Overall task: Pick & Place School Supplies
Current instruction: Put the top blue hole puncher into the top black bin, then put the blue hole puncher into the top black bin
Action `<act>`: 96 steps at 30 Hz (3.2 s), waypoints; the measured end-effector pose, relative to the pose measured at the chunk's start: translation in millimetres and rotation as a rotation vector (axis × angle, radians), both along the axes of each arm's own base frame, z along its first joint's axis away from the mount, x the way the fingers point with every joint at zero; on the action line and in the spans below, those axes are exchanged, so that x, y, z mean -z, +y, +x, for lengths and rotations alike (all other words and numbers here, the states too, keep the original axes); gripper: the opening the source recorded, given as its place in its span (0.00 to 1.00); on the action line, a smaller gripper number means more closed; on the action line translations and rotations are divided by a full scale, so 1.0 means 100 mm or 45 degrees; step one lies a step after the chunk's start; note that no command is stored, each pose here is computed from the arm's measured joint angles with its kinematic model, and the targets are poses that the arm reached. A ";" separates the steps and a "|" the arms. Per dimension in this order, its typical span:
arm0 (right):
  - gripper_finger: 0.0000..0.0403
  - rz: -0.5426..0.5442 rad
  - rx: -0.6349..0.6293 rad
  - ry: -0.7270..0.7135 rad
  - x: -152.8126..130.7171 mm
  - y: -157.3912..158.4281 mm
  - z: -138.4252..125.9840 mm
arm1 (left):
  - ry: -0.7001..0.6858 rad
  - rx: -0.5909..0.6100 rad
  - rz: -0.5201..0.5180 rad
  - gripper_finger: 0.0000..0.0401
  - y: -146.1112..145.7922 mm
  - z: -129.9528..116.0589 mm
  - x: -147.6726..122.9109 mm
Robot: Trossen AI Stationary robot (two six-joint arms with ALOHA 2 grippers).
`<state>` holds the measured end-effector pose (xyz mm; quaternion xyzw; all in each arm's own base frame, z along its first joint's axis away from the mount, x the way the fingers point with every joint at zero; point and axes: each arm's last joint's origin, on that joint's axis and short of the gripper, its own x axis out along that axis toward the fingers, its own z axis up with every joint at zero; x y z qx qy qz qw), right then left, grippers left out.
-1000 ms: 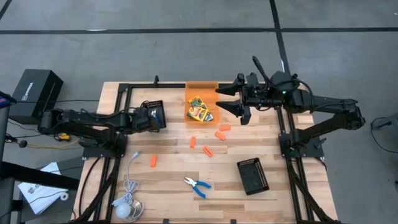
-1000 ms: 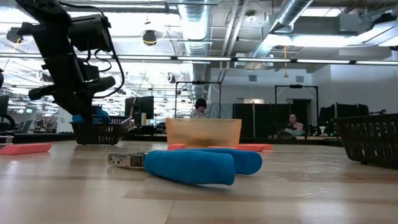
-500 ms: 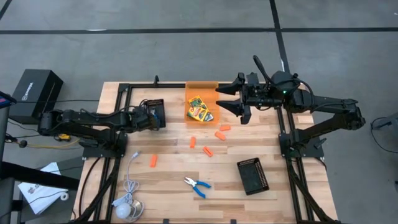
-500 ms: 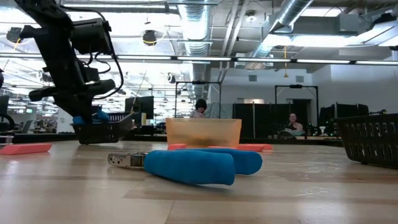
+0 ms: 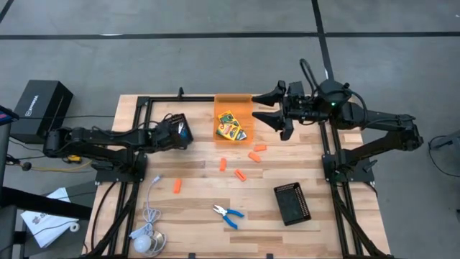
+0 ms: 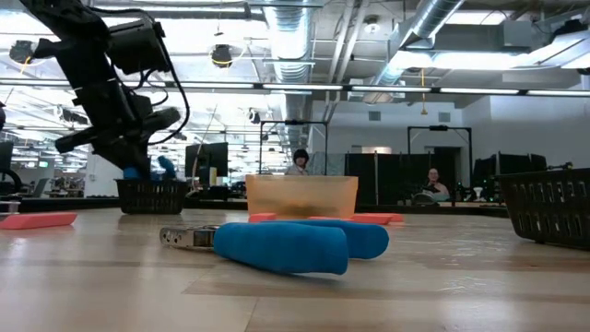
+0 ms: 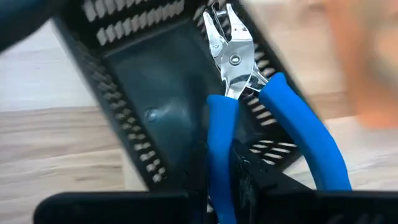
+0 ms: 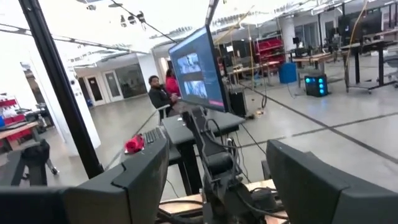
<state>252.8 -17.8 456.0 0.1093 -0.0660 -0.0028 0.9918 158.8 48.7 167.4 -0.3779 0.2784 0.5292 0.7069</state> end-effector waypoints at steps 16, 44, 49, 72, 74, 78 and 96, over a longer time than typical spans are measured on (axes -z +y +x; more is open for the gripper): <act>0.65 -0.001 0.024 -0.049 -0.09 -0.04 -0.14 | -0.082 0.003 0.082 0.07 0.01 -0.01 -0.10; 0.65 -0.013 -0.011 -0.047 -0.10 -0.07 -0.18 | -0.084 -0.057 0.110 0.07 0.12 -0.03 -0.12; 0.65 0.014 -0.050 -0.045 -0.10 -0.06 -0.17 | -0.037 -0.093 0.135 0.07 0.23 -0.08 -0.12; 0.65 0.013 -0.085 -0.054 -0.10 0.00 -0.17 | -0.004 0.000 0.013 0.07 0.25 -0.13 -0.02; 0.65 0.013 -0.085 -0.054 -0.10 0.00 -0.17 | 0.001 0.009 -0.010 0.07 0.24 -0.14 0.01; 0.65 0.014 -0.082 -0.054 -0.10 0.00 -0.17 | 0.005 0.009 -0.014 0.07 0.23 -0.15 0.04; 0.65 0.012 -0.069 -0.054 -0.10 -0.03 -0.17 | -0.062 -0.022 0.048 0.46 0.26 -0.12 0.00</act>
